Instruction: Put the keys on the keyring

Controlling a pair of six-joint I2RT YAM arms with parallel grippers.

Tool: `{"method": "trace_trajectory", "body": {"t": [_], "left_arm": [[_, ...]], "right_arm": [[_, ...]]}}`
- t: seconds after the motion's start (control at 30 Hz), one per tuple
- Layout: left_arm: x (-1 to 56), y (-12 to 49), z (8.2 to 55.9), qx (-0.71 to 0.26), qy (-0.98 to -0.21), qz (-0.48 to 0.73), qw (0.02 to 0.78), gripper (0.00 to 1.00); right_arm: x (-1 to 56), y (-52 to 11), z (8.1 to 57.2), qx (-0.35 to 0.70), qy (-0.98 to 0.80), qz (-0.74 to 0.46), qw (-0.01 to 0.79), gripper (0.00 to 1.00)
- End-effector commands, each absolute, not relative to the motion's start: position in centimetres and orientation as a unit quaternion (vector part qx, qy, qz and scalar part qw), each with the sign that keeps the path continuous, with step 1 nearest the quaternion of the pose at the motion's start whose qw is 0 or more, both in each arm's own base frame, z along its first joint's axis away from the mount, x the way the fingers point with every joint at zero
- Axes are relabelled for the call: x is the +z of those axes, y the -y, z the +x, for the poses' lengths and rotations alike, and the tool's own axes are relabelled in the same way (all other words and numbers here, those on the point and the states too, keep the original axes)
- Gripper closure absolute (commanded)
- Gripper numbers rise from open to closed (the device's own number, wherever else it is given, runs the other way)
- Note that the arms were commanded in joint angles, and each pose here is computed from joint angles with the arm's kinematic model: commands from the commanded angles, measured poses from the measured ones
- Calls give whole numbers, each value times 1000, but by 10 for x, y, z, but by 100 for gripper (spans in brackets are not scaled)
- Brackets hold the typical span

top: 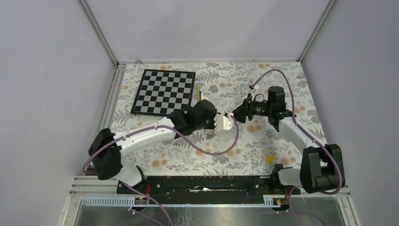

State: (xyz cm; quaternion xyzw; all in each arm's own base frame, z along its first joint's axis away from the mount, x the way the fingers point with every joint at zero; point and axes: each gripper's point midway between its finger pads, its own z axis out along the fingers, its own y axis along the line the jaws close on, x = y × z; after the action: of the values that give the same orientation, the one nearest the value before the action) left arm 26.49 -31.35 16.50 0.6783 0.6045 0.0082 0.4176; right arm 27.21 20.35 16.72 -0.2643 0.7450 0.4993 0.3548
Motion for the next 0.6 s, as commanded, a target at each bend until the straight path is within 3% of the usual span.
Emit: {"method": "trace_trajectory", "body": {"t": [0.0,0.27,0.57], "left_arm": [[199,343,294,4,-599,654,462,100],[155,350,291,-10,-622,676,394,100],[76,294,243,-10,-667,709,230,100]], "right_arm": [[198,-181,297,451,-746,-253,420,34],[190,-159,302,427,-764,-223,430,32],[182,-153,307,421,-771,-209,429,31]]}}
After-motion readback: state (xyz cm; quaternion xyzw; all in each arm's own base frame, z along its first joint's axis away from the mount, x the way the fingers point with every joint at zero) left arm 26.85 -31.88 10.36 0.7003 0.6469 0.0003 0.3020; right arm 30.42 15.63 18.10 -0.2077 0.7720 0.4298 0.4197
